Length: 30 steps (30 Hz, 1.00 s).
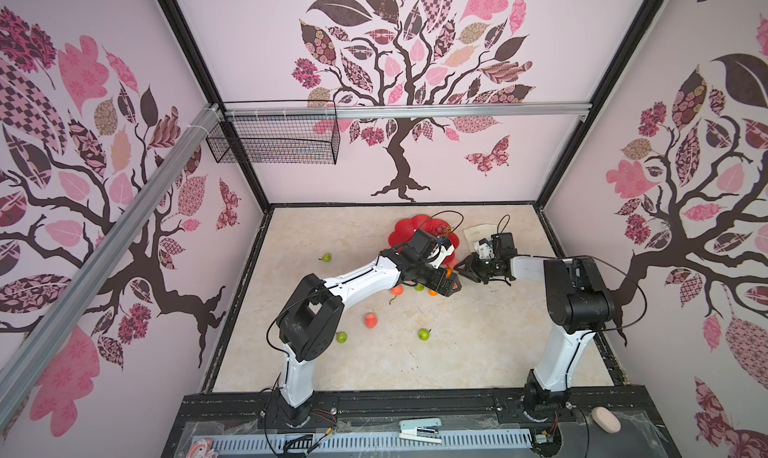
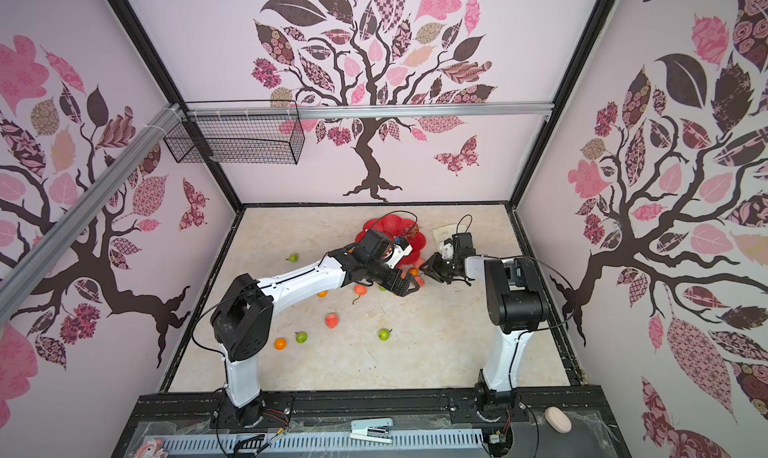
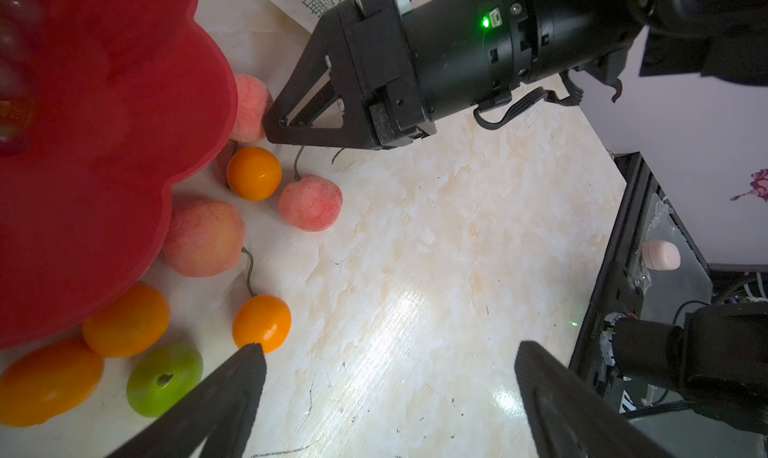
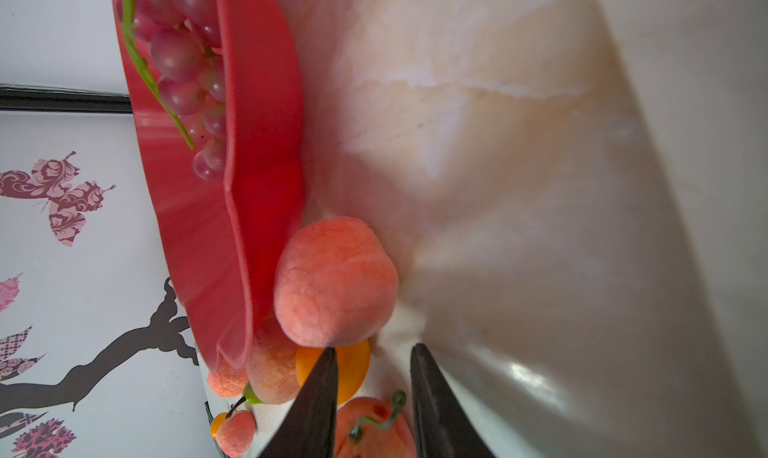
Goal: Place and organize the fake fruits in the fruit bowl
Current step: 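Close the right gripper on the pink peach and lift it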
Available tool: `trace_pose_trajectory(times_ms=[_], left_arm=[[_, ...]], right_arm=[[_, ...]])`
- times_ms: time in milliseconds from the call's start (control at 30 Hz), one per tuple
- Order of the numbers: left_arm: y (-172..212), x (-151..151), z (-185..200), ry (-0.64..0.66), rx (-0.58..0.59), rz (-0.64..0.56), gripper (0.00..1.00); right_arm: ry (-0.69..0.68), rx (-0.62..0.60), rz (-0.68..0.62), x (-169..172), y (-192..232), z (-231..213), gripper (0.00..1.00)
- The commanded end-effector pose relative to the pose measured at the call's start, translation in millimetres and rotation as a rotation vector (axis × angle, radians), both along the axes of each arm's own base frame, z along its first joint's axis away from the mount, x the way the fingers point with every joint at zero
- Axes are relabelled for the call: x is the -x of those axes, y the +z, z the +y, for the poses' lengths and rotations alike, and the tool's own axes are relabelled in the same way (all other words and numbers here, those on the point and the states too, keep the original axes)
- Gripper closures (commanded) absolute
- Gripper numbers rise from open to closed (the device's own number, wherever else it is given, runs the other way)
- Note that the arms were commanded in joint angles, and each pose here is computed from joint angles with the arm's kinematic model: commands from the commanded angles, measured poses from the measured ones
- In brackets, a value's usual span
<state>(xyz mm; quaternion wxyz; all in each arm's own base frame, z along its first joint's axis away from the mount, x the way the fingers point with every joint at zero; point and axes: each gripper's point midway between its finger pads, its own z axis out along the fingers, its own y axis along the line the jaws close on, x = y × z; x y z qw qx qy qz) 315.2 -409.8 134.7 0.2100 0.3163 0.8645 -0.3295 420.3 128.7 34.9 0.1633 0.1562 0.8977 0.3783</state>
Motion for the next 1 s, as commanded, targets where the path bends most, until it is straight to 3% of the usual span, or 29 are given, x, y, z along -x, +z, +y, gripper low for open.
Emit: trace_pose_trajectory(times_ms=[0,367,967], left_arm=[[8,-4,-9,-0.014,0.014,-0.019,0.02],[8,-3,-10,-0.015,0.015,-0.018,0.02],[19,-5,-6,-0.015,0.014,-0.058,0.02]], right_arm=[[0.000,-0.019,0.048,5,-16,0,0.70],[-0.002,-0.016,0.046,4,-16,0,0.84],[-0.007,-0.003,-0.008,6,11,-3,0.95]])
